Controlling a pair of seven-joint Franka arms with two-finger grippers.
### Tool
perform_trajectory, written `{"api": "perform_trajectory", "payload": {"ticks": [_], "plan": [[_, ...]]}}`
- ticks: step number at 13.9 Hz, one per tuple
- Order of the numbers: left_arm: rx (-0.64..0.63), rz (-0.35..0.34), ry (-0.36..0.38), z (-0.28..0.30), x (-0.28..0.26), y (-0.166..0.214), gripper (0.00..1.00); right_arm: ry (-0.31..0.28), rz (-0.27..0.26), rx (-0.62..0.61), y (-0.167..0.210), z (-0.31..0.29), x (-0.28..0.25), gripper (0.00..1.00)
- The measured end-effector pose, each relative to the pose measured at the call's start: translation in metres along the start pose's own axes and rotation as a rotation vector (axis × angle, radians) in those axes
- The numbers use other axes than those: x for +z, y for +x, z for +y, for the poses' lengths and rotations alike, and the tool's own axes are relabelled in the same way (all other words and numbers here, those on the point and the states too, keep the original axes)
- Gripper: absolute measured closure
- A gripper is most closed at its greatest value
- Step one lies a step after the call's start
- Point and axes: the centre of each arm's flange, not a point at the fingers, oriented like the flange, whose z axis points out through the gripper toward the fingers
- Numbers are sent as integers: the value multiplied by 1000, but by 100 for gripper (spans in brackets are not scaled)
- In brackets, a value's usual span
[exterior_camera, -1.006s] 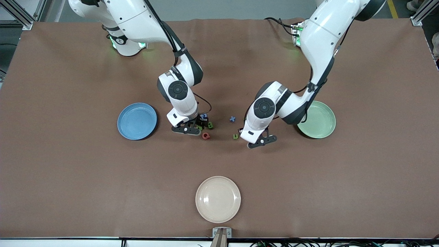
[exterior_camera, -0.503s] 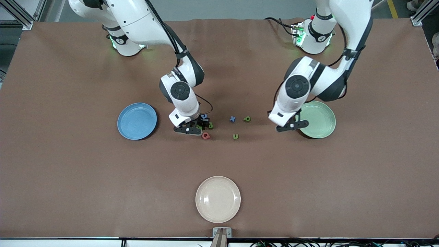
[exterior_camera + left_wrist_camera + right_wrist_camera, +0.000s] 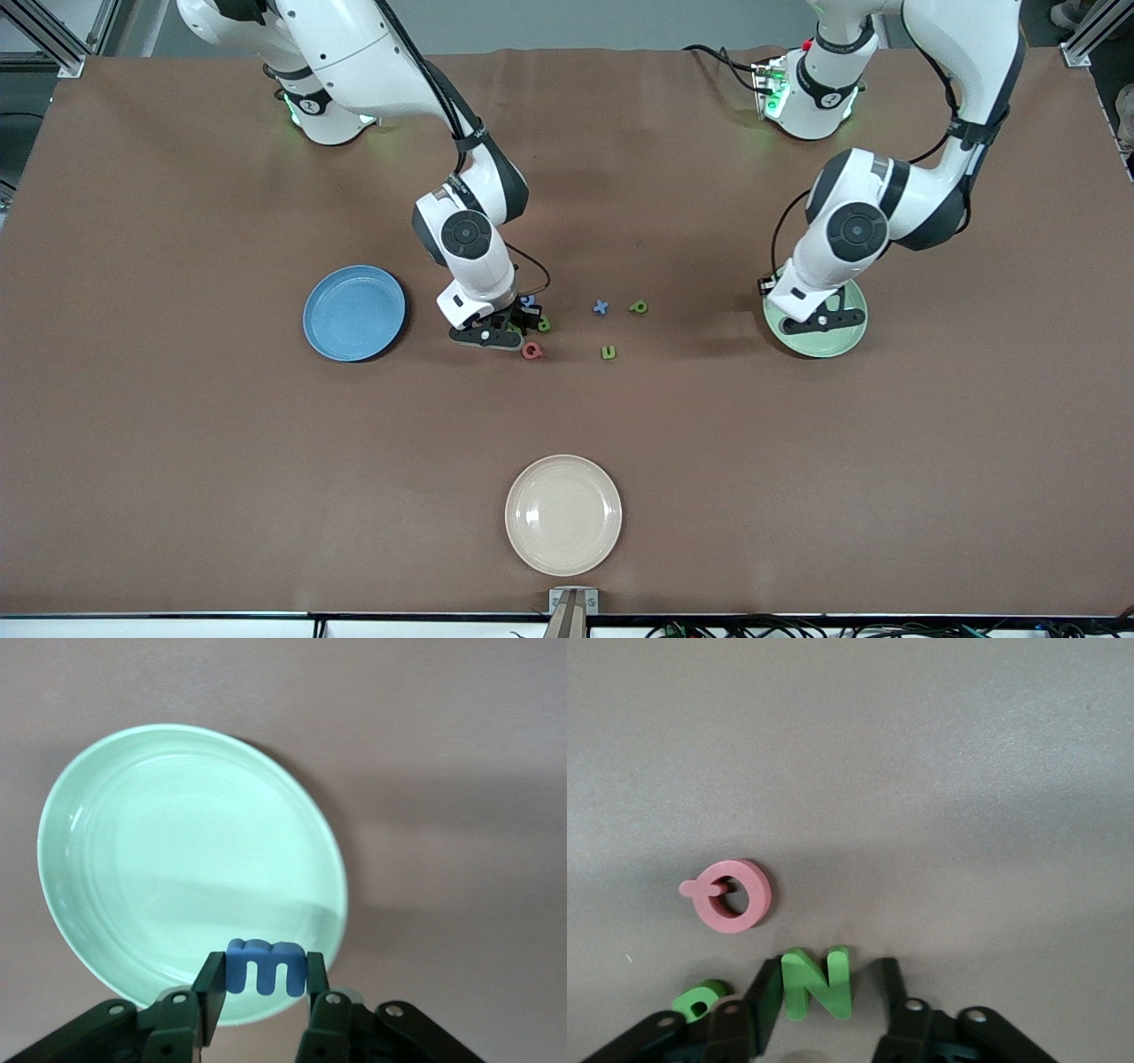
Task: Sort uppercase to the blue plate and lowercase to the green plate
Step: 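Release the m on the green plate while the right gripper lifts the N, then lower the right gripper's N onto the blue plate while the left gripper withdraws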
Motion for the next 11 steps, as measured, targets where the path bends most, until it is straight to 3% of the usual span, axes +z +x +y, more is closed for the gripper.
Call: {"api": "perform_trajectory", "payload": {"ticks": [1, 2, 5, 10, 11], "plan": [[9, 0, -7, -11, 7, 0, 59, -2, -2, 1, 1, 0, -1, 63], [17, 4, -15, -20, 13, 0, 59, -3, -2, 1, 1, 0, -1, 67], [34, 13, -31, -38, 26, -1, 59, -12, -9, 0, 3, 2, -1, 67], [48, 2, -34, -42, 41, -10, 59, -119, -158, -141, 52, 56, -50, 67], [49, 0, -34, -42, 41, -11, 54, -122, -184, -183, 65, 74, -68, 67]]}}
